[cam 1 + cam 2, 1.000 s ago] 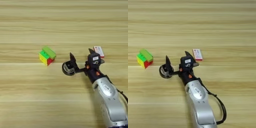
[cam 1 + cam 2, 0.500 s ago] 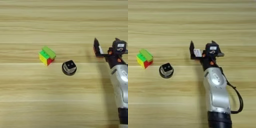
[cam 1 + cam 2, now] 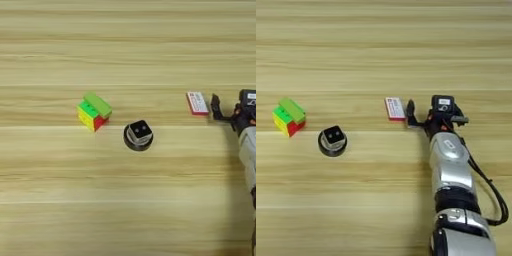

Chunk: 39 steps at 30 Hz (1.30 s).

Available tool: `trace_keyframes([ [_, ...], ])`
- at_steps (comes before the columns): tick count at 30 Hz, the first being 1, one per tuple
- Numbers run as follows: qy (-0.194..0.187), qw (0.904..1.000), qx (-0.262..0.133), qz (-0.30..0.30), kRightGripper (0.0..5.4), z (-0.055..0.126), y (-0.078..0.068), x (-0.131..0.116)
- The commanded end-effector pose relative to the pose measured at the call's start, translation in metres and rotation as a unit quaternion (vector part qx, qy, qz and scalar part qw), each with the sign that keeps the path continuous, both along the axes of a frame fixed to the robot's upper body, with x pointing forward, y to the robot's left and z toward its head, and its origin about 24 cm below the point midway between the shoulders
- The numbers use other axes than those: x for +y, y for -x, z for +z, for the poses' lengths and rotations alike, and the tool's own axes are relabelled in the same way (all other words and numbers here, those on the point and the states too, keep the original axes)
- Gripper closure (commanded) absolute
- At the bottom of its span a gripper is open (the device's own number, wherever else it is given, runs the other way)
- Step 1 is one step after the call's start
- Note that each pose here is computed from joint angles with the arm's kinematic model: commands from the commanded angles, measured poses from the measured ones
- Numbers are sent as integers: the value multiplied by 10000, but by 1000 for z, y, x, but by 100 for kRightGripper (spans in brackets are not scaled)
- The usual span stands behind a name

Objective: Move the objects on the table

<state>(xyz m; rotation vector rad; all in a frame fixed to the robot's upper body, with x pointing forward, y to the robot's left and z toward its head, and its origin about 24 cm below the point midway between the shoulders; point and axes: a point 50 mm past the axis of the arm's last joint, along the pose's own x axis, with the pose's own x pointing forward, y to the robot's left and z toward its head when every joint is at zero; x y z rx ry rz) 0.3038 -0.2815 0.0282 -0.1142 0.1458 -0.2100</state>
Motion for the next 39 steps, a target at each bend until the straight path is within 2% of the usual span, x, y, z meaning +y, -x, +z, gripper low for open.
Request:
trace_keyframes([
  [1,358,9963,-778,-2,4,44,-20,-12],
  [16,418,9981,-448,-39,4,32,-26,-20],
  [39,509,9981,-165,319,4,26,-38,-4],
])
